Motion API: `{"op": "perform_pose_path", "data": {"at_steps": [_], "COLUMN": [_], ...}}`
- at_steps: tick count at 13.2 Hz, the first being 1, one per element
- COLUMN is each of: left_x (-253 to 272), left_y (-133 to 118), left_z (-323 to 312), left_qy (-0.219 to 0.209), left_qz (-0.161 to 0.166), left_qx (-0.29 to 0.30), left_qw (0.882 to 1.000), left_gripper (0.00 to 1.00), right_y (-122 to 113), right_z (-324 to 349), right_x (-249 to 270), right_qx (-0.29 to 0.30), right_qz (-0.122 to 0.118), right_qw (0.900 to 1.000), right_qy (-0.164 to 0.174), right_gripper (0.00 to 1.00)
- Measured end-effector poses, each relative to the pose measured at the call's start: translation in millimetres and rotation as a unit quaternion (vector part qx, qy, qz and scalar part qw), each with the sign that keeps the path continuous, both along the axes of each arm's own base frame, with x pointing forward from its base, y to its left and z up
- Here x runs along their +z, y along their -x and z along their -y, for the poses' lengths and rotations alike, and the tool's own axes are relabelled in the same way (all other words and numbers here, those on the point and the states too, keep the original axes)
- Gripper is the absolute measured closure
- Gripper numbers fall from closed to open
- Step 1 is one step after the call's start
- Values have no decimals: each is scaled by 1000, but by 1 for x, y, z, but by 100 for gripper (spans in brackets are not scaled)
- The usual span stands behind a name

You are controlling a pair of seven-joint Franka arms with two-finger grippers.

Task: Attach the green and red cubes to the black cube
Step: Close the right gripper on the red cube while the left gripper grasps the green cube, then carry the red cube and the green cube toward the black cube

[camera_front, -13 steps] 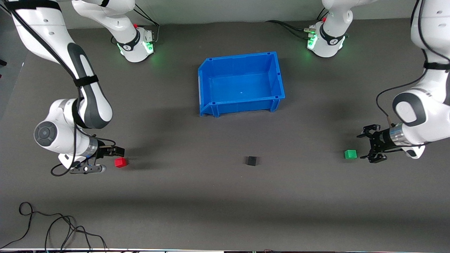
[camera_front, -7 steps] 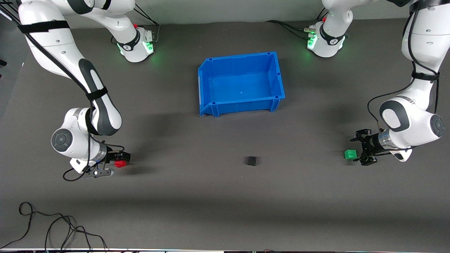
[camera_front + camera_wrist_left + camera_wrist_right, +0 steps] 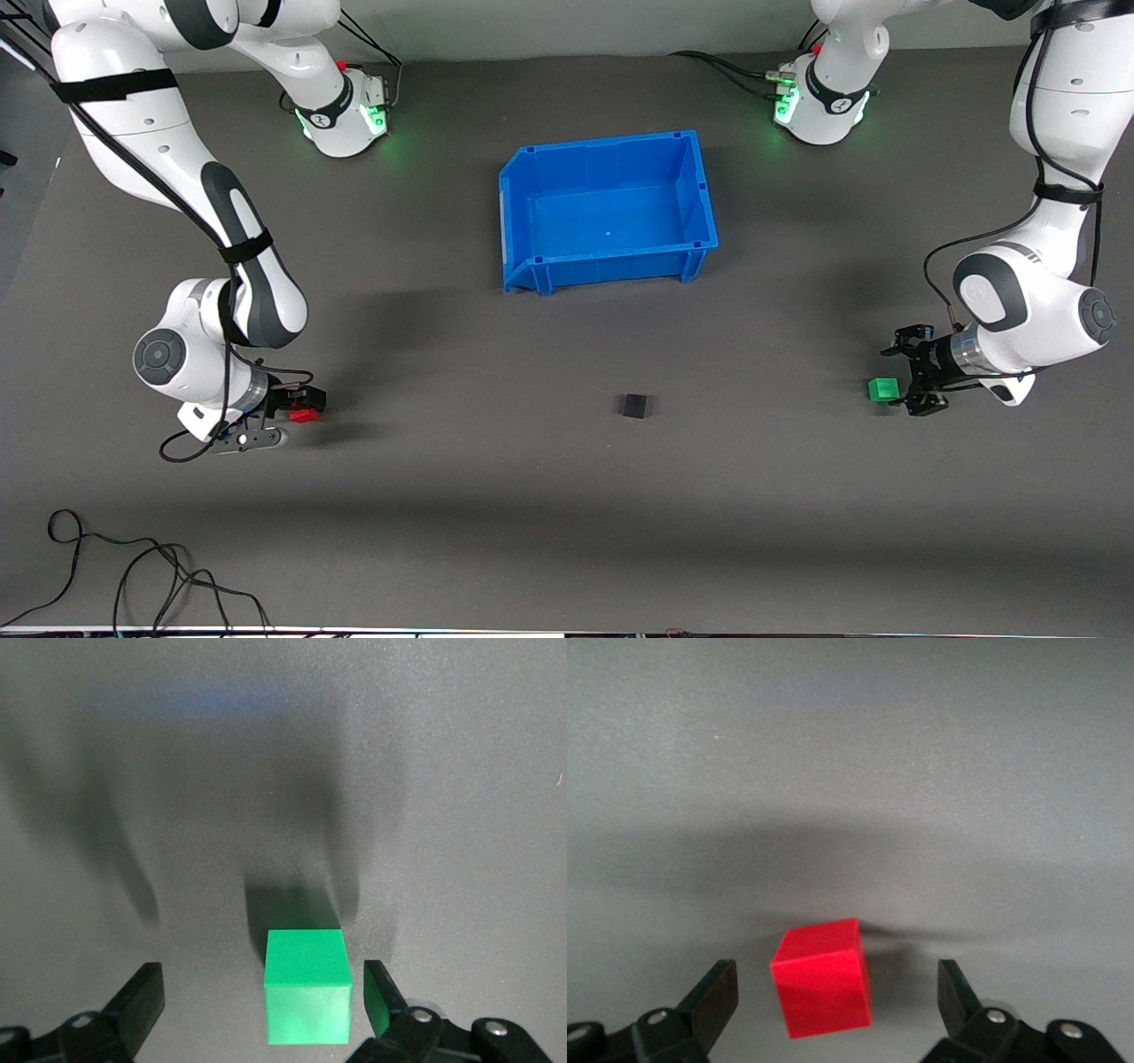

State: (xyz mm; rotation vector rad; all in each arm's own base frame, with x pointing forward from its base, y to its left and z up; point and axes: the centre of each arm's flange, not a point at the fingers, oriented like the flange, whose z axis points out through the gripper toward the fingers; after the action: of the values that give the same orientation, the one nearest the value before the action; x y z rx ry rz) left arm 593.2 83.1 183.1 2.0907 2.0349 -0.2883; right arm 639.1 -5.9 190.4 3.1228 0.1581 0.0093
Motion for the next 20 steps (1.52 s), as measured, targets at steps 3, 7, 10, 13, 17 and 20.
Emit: {"op": "perform_pose_path", "data": {"at_steps": [3, 7, 10, 13, 17, 20], "left_x": [-2, -6, -7, -8, -7, -2], "left_y": [0, 1, 1, 1, 1, -5], "left_z": [0, -1, -1, -1, -1, -2], "left_qy": [0, -2, -2, -3, -2, -2], "left_qz": [-1, 1, 2, 3, 3, 11], "left_qx": [0, -2, -5, -6, -5, -3], "left_qw": [1000, 1000, 1000, 1000, 1000, 1000], "left_gripper": [0, 13, 32, 63, 63, 63], "right_y": [1, 1, 0, -1, -1, -2], "right_z": [-1, -1, -1, -1, -1, 0], "right_x": [-7, -14, -15, -13, -13, -13], "right_qx": [-10, -12, -13, -28, -31, -31], "right_qz": [-4, -8, -7, -4, -3, -2], "right_qw": [1000, 1000, 1000, 999, 999, 999], "right_qy": [-10, -11, -12, -23, -26, -26], "right_gripper": [0, 20, 26, 32, 50, 59]}}
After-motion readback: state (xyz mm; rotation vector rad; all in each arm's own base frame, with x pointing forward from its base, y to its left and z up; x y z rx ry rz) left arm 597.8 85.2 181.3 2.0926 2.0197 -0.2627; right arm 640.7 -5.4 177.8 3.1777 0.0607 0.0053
